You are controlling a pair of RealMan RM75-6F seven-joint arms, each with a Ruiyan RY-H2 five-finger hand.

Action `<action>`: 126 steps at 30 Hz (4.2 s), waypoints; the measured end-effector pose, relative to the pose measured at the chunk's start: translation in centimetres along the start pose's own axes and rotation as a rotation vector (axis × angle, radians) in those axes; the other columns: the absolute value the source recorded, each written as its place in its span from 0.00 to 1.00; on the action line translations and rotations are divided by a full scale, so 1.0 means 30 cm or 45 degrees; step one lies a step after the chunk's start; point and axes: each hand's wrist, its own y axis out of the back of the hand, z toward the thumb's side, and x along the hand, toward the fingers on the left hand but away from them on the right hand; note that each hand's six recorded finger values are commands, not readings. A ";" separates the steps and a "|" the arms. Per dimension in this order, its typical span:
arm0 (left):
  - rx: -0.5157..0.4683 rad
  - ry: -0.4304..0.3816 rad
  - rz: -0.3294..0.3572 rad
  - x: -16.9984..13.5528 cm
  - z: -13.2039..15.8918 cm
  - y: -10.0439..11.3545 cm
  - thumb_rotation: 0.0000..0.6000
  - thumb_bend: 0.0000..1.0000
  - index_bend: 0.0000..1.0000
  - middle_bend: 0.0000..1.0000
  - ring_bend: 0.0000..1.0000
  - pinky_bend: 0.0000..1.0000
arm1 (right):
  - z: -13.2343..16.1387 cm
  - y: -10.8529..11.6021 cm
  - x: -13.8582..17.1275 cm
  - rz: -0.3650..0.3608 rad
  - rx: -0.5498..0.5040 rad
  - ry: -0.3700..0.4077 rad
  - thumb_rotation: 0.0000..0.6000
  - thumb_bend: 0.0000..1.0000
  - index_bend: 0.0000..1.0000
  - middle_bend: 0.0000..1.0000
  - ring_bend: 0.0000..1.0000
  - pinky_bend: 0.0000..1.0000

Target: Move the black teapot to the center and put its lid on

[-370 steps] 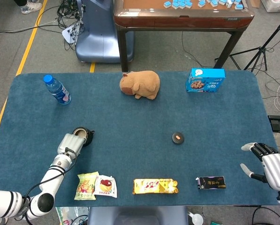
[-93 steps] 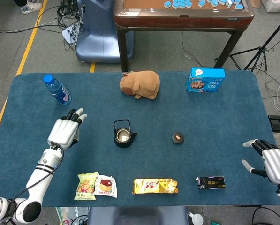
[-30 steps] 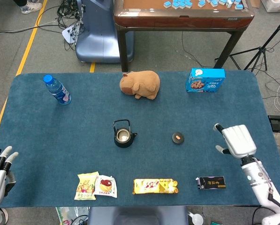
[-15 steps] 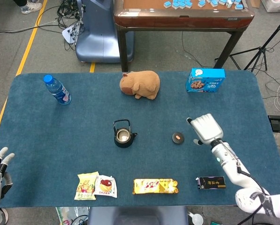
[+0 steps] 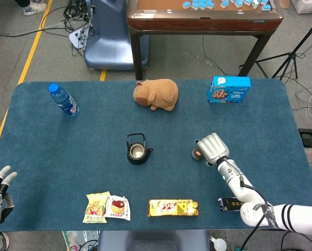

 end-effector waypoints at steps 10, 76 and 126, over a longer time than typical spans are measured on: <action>-0.003 -0.019 -0.016 -0.008 0.006 -0.004 1.00 0.73 0.23 0.16 0.11 0.27 | 0.009 -0.056 -0.033 0.024 0.016 -0.014 1.00 0.04 0.30 1.00 0.96 1.00; -0.053 -0.010 -0.046 -0.016 -0.022 0.006 1.00 0.74 0.23 0.16 0.11 0.27 | 0.061 -0.154 -0.206 0.116 -0.038 -0.030 1.00 0.21 0.47 1.00 0.99 1.00; -0.042 0.038 -0.050 -0.021 -0.048 0.011 1.00 0.73 0.23 0.16 0.11 0.27 | 0.267 0.264 -0.192 -0.172 -0.208 0.156 1.00 0.23 0.52 1.00 0.99 1.00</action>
